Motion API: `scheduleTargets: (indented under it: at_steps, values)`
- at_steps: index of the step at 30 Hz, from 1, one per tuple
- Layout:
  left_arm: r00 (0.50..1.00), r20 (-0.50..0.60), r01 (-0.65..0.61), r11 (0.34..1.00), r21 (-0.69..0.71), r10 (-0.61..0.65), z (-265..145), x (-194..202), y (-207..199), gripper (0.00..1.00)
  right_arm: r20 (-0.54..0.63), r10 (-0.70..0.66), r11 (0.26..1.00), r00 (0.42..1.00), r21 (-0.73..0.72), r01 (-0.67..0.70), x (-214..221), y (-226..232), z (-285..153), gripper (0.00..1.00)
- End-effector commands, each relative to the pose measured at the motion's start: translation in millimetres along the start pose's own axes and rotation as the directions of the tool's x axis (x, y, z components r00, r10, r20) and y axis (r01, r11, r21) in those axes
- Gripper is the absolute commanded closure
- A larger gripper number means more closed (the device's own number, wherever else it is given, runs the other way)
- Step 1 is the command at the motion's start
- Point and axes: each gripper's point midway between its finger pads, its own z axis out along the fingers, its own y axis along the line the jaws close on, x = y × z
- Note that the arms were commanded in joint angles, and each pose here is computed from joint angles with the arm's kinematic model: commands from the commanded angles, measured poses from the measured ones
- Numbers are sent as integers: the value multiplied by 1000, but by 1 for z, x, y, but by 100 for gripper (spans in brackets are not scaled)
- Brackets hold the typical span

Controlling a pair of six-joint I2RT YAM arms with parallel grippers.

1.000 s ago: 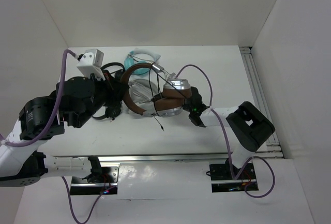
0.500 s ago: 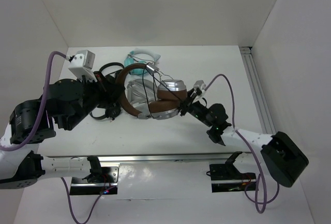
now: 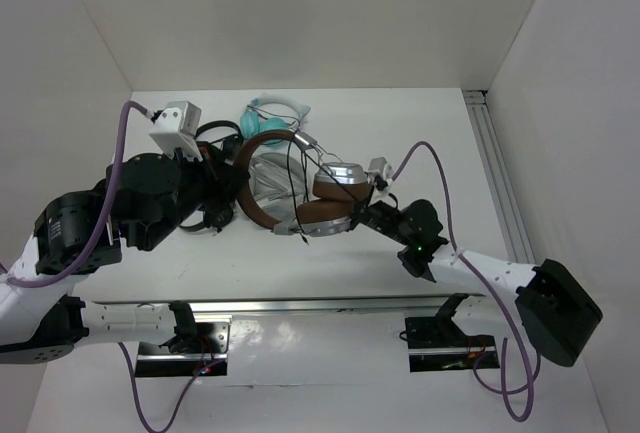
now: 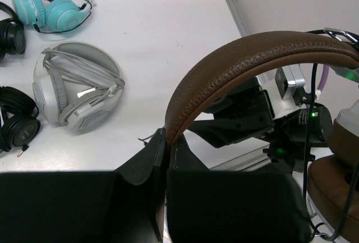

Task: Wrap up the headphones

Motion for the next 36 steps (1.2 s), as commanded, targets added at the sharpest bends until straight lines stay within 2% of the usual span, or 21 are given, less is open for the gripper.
scheduleTargets:
  at_steps: [1,8,10,14,16,18,19,20,22,24,27,34,35,36]
  values:
    - [994,61,89,994,66,-93,-2,-19,-17,100,-8,-17,999,1000,-33,17,1,1,14,52]
    - [995,43,83,994,76,-87,0,-15,-21,100,-38,-14,999,999,42,16,25,-25,50,51]
    - [995,43,83,994,76,-87,0,-15,-21,100,-94,7,999,996,44,-3,48,-32,56,54]
    - [992,72,96,993,68,-101,-5,-23,-16,100,-100,55,998,993,-11,-56,71,-21,55,63]
    - [991,78,102,992,74,-108,-7,-27,-17,100,-80,77,997,994,-26,-80,78,-18,56,72]
    - [990,77,113,991,75,-118,-7,-27,-18,100,-79,95,995,992,-25,-97,86,-20,57,88]
    - [989,82,118,990,80,-124,-9,-30,-18,100,-102,117,993,988,-23,-120,99,-18,56,91]
    - [987,89,127,989,73,-134,-8,-31,-17,100,-99,115,992,988,-36,-119,99,-18,60,91]
    - [987,89,128,989,73,-134,-8,-31,-17,100,-115,123,991,986,-48,-129,108,-13,65,83]
    - [985,100,133,988,72,-140,-10,-35,-16,100,-131,129,990,983,-41,-135,117,-16,66,83]
    - [985,100,133,988,72,-140,-10,-35,-16,100,-134,130,989,982,-49,-138,121,-13,66,76]
    - [984,107,139,989,54,-144,-10,-35,-13,100,-142,142,988,980,-44,-150,130,-15,65,79]
    - [984,107,139,989,54,-144,-10,-35,-13,100,-142,142,988,980,-44,-150,130,-15,65,77]
    - [982,112,144,988,59,-150,-13,-37,-11,100,-151,146,987,978,-40,-153,133,-15,62,70]
